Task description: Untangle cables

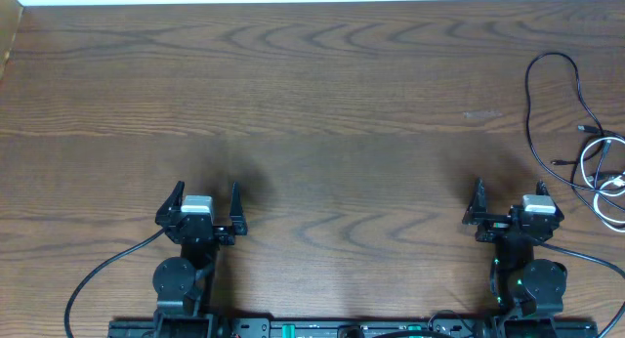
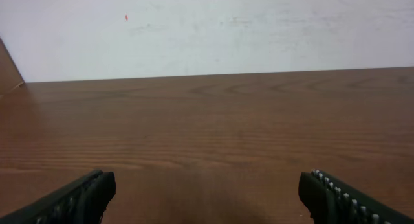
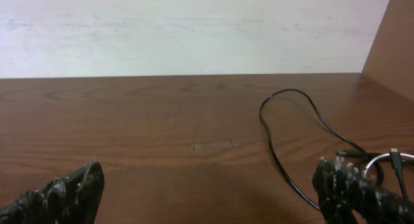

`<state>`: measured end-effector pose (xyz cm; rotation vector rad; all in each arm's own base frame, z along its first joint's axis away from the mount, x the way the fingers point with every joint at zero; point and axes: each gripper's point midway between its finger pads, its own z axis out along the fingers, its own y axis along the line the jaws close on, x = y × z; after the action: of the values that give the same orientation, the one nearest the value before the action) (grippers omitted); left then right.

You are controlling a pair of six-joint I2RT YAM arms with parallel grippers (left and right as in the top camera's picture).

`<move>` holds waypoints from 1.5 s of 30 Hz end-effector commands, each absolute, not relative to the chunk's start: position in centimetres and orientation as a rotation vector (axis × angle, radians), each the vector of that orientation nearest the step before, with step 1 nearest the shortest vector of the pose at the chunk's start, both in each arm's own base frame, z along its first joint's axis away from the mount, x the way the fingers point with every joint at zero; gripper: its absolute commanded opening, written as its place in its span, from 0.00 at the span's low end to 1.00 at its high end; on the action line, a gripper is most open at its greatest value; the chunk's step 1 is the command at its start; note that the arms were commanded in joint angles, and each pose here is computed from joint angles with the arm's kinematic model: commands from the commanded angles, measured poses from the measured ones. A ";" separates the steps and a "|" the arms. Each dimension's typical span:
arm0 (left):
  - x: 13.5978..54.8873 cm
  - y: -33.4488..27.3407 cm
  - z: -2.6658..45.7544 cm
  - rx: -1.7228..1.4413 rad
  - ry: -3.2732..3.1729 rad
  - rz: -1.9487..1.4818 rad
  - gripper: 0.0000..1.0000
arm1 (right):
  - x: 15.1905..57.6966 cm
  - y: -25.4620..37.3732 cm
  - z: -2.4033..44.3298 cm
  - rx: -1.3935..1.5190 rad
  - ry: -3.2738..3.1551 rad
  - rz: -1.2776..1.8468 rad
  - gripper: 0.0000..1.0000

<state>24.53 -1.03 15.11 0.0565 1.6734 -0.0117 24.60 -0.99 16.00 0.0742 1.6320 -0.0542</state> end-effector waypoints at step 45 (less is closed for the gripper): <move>24.4 -1.1 13.7 0.053 1.722 -0.025 0.96 | 24.6 -1.1 16.0 0.093 1.628 -0.052 0.99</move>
<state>24.53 -1.03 15.12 0.0476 1.6737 -0.0197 24.60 -0.99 16.00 0.0745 1.6319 -0.0539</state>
